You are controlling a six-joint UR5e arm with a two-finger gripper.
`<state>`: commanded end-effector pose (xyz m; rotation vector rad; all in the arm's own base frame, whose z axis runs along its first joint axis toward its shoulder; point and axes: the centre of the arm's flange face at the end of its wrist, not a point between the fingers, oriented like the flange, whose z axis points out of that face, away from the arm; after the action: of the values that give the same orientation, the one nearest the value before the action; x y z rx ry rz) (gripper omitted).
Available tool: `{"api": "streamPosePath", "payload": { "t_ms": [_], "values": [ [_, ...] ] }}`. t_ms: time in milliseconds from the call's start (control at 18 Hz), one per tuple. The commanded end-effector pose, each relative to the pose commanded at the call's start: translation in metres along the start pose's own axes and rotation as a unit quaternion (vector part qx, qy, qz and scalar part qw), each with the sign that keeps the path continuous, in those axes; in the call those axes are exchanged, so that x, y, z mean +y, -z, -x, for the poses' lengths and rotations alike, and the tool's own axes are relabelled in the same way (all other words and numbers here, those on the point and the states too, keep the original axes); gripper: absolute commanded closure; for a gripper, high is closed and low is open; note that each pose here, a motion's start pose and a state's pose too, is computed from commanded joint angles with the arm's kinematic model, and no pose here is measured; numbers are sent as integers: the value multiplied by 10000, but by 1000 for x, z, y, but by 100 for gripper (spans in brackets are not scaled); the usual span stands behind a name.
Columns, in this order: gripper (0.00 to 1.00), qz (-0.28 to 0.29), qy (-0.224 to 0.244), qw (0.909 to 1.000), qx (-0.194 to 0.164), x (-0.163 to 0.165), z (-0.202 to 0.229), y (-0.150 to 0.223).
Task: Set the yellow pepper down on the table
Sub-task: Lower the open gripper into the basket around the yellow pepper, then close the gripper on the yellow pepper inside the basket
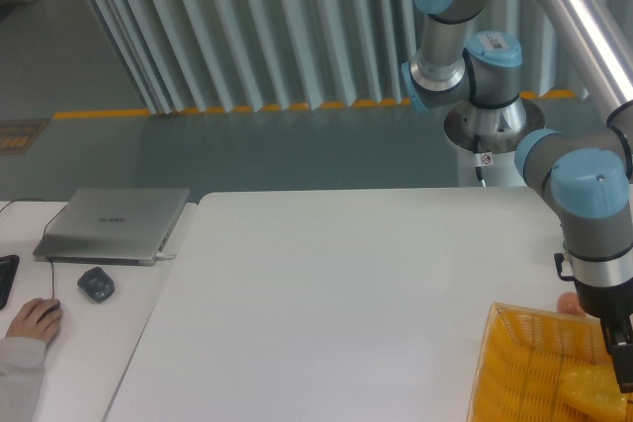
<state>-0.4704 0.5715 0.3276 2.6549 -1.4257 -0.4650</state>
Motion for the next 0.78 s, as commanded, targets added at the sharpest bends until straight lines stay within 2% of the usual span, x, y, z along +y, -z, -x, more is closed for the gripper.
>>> {"api": "streamPosePath", "payload": {
  "t_ms": [278,778],
  "values": [
    [0,152,-10,9999,79,-19,3,-8],
    [0,254,1,9996,83,-22,4,-17]
  ]
}}
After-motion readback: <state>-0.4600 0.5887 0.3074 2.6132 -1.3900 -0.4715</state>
